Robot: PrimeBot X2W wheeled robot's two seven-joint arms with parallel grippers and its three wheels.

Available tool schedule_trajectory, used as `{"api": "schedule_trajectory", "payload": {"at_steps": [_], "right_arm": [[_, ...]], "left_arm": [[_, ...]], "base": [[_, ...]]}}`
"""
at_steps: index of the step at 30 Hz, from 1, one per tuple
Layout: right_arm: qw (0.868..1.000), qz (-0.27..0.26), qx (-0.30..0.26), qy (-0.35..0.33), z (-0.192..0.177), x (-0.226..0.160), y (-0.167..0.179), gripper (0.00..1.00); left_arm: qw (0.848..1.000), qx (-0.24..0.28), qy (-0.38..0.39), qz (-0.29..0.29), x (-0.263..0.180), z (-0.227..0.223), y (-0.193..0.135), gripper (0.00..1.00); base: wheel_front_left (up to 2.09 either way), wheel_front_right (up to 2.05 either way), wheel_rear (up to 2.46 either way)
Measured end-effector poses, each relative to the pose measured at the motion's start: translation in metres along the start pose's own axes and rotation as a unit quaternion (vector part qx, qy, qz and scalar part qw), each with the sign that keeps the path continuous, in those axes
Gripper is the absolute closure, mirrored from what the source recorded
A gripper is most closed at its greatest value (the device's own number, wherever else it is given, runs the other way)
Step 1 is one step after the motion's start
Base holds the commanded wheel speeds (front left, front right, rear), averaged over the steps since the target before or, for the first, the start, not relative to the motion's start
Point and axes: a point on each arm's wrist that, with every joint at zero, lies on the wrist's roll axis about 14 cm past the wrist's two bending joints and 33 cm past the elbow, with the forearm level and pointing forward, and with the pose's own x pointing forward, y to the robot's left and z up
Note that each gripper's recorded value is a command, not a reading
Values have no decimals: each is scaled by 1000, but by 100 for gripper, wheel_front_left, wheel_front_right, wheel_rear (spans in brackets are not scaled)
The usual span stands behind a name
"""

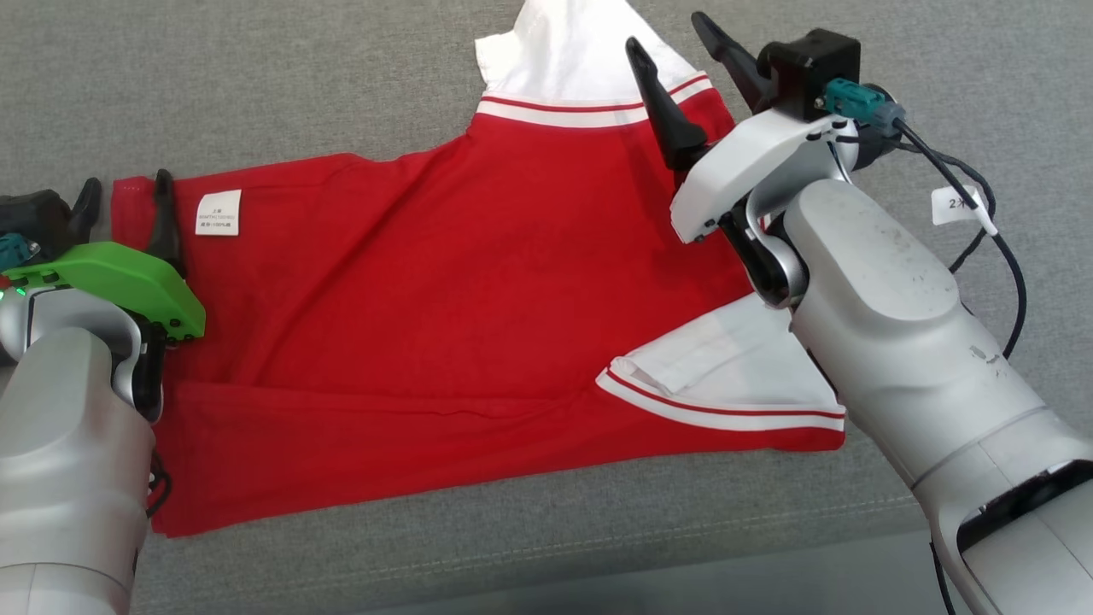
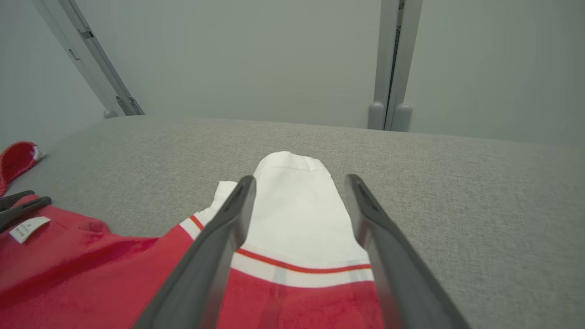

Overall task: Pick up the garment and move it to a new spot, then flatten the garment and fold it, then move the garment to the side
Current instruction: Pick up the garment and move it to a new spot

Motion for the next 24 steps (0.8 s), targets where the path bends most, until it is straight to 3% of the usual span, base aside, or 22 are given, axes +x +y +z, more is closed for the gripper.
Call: {"api": "schedule_trajectory", "payload": {"at_steps": [24], "right_arm": [[998,-8,-19,51,-12,53,-4,0]], "left_arm": [[1000,-2,0,1,-5,-6,-3,0]], "base": [[0,0,0]]}}
